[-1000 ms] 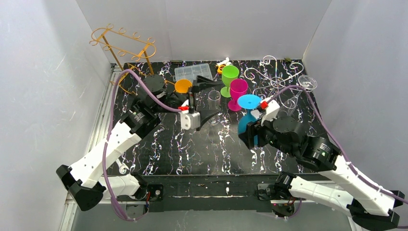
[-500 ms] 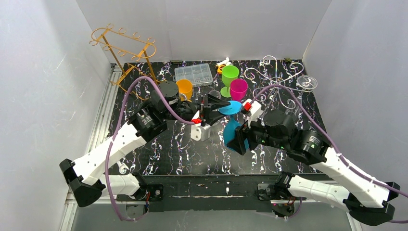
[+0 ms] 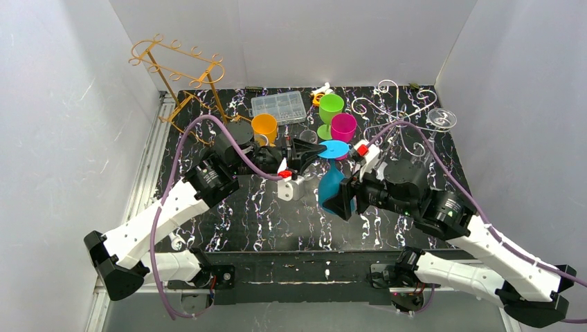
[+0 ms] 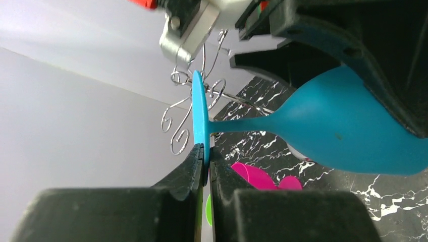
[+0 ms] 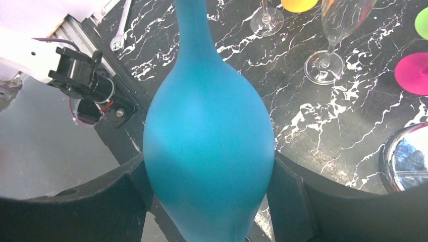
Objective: Place the wine glass upside down on the wine glass rack
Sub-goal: Adjust the wine glass.
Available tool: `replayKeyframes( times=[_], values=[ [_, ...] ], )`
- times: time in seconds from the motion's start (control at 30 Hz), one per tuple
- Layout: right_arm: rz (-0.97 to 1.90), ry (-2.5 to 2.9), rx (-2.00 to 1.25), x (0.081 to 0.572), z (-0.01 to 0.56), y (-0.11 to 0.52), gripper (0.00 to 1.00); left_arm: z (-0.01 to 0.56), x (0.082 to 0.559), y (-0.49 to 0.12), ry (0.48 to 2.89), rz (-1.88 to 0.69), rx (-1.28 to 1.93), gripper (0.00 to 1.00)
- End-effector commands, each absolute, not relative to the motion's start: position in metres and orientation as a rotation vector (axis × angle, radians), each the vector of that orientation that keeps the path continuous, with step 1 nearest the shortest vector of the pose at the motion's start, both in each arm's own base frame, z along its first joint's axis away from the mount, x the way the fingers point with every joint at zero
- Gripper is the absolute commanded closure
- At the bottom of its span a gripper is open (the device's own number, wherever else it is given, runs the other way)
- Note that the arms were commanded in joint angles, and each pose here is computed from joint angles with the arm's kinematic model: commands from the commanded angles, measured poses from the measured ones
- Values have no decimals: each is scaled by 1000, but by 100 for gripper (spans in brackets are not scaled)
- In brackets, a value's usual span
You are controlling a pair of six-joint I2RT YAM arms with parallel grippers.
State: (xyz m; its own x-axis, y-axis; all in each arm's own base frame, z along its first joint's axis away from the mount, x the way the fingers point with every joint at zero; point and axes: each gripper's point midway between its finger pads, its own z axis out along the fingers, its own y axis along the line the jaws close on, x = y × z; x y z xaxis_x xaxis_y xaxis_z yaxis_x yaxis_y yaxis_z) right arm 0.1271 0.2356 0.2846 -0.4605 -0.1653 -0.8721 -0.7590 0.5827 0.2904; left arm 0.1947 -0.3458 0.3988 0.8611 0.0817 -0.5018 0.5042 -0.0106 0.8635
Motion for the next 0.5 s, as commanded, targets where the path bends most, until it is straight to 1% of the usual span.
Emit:
replayKeyframes(
  times=[0.0, 0.1, 0.17, 0.2, 0.23, 0.27, 0.3, 0.33, 0.47],
  values=[
    [878, 1842, -581, 138, 303, 224, 64, 413, 192, -338, 458, -318, 1512, 100],
    [862, 1797, -454, 145, 305, 209, 64, 411, 193, -334, 456, -295, 1512, 100],
    [860, 1769, -389, 149, 305, 201, 67, 410, 193, -333, 459, -292, 1511, 100],
    [856, 1764, -363, 150, 304, 198, 68, 409, 192, -333, 458, -294, 1514, 89],
    [851, 1762, -346, 152, 303, 196, 70, 408, 192, -334, 454, -297, 1517, 63],
    [837, 1770, -326, 154, 300, 194, 72, 408, 190, -334, 447, -299, 1520, 27],
    [823, 1780, -304, 156, 297, 191, 74, 408, 189, -334, 441, -302, 1521, 8],
    [800, 1790, -280, 158, 293, 187, 75, 409, 189, -334, 439, -307, 1520, 3],
    [721, 1775, -150, 165, 279, 158, 79, 415, 192, -333, 485, -320, 1493, 2]
  ],
)
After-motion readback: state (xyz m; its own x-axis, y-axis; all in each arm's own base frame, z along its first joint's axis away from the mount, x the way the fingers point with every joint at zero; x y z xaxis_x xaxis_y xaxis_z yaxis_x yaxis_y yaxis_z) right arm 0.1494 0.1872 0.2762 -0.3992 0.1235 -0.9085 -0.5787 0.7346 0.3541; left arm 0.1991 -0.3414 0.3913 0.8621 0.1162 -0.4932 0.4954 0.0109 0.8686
